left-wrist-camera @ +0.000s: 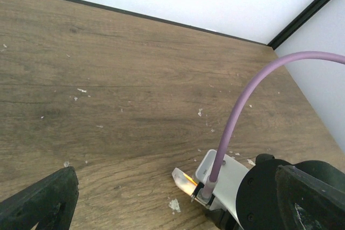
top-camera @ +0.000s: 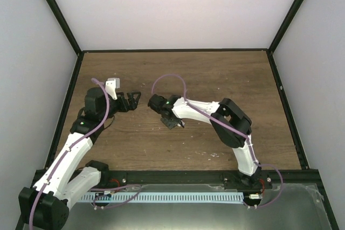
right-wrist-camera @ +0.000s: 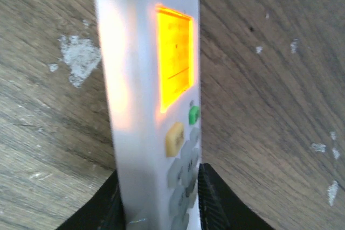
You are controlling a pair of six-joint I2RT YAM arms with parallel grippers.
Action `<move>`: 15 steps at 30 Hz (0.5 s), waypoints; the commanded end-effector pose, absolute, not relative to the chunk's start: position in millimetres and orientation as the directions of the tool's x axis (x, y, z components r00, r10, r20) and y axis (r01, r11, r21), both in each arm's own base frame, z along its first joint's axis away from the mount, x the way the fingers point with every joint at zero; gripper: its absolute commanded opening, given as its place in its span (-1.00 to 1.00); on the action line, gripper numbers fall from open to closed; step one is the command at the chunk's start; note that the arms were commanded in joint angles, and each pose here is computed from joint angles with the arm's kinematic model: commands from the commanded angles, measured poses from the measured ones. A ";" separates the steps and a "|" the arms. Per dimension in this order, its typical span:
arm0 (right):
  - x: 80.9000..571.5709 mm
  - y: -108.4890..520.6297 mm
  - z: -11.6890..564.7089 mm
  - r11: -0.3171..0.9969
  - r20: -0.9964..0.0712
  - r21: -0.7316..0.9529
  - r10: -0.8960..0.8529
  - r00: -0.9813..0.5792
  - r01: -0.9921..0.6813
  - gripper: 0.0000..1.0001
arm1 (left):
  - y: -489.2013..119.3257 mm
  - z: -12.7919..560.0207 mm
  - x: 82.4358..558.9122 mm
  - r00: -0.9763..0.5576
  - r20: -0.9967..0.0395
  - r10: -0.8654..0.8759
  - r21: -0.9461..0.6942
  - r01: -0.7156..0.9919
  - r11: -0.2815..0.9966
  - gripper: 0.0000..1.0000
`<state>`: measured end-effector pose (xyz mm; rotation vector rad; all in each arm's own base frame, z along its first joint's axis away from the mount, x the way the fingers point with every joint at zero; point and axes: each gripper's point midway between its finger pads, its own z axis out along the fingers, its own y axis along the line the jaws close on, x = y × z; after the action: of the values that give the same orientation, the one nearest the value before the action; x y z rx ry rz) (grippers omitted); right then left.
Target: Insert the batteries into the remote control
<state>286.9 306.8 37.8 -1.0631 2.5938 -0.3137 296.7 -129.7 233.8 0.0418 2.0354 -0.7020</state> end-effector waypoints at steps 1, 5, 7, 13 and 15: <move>277.5 320.8 37.8 0.702 -0.239 -0.277 -0.712 -0.661 -0.656 -0.44 | -126.8 234.4 294.5 -0.545 -0.805 -0.234 -0.447 0.299 0.843 0.99; 271.9 325.9 44.1 0.705 -0.258 -0.257 -0.709 -0.656 -0.661 -0.25 | -125.9 236.3 293.4 -0.544 -0.805 -0.236 -0.448 0.297 0.844 1.00; 270.3 326.0 52.1 0.716 -0.278 -0.243 -0.698 -0.660 -0.655 -0.12 | -124.4 239.1 293.1 -0.539 -0.808 -0.238 -0.444 0.293 0.847 1.00; 271.3 327.1 99.3 0.756 -0.409 -0.190 -0.641 -0.650 -0.626 0.93 | -119.0 256.8 295.0 -0.505 -0.826 -0.249 -0.430 0.281 0.858 1.00; 276.4 324.6 120.4 0.774 -0.460 -0.164 -0.608 -0.647 -0.611 1.00 | -116.5 264.5 296.6 -0.489 -0.833 -0.258 -0.427 0.272 0.863 1.00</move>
<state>266.7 316.5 68.5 -1.0248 2.5588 -0.1353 292.8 -124.2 235.2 0.0299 2.0500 -0.6697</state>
